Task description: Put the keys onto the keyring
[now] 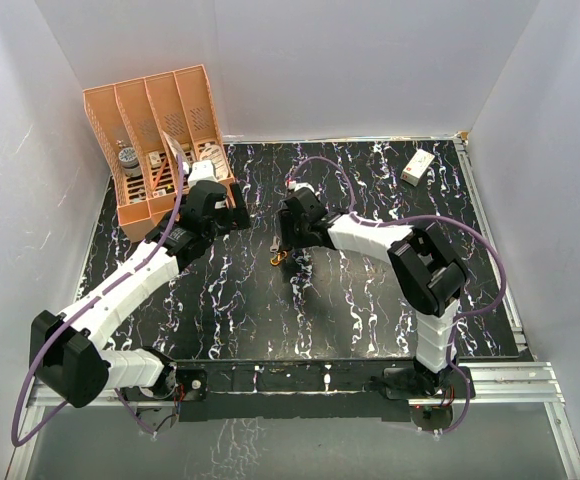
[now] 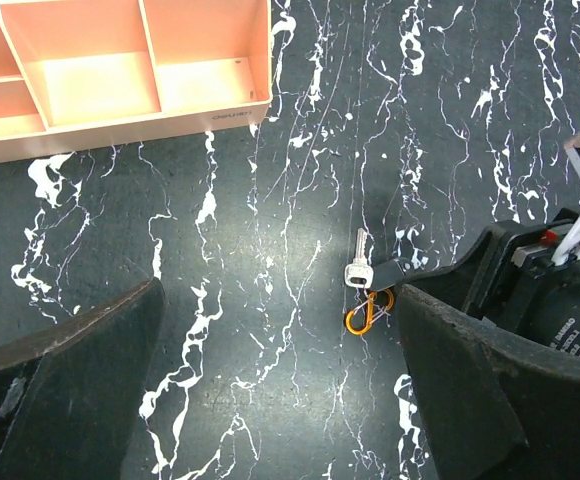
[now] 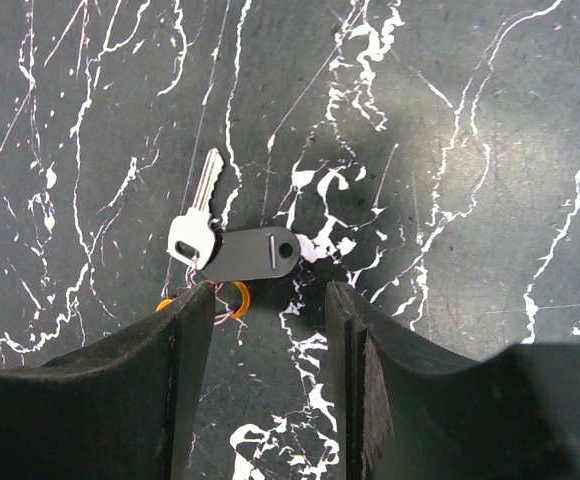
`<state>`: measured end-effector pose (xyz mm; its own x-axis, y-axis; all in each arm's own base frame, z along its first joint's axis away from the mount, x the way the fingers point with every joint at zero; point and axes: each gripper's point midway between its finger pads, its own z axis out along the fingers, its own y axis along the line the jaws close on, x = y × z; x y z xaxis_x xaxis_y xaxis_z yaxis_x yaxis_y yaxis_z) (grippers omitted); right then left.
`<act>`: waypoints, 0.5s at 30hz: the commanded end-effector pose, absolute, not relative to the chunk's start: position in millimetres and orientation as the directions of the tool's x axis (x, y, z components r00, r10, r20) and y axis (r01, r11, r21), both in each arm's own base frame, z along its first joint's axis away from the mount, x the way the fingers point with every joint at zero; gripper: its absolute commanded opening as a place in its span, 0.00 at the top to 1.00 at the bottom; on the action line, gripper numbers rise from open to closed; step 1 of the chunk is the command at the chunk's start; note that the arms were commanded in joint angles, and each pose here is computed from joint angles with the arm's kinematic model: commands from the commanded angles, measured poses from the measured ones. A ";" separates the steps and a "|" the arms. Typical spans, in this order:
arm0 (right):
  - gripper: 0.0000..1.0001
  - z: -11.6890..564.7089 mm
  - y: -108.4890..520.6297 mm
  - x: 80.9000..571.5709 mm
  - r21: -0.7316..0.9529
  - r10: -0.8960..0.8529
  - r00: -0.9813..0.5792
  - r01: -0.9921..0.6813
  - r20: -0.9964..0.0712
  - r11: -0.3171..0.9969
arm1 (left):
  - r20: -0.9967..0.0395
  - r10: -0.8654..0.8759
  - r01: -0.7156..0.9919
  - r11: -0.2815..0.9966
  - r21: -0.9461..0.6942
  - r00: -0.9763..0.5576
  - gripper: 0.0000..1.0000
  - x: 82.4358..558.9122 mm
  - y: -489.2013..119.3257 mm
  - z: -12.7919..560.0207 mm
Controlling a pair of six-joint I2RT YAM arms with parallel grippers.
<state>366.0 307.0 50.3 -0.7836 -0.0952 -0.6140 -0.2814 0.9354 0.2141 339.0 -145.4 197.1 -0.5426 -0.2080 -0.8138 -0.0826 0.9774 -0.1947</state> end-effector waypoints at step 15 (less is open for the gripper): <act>0.54 50.3 317.9 377.7 0.424 0.047 -0.821 -0.244 -0.569 0.872 | -0.826 -0.221 -0.094 0.975 -0.202 -0.518 0.01 337.1 -137.0 202.6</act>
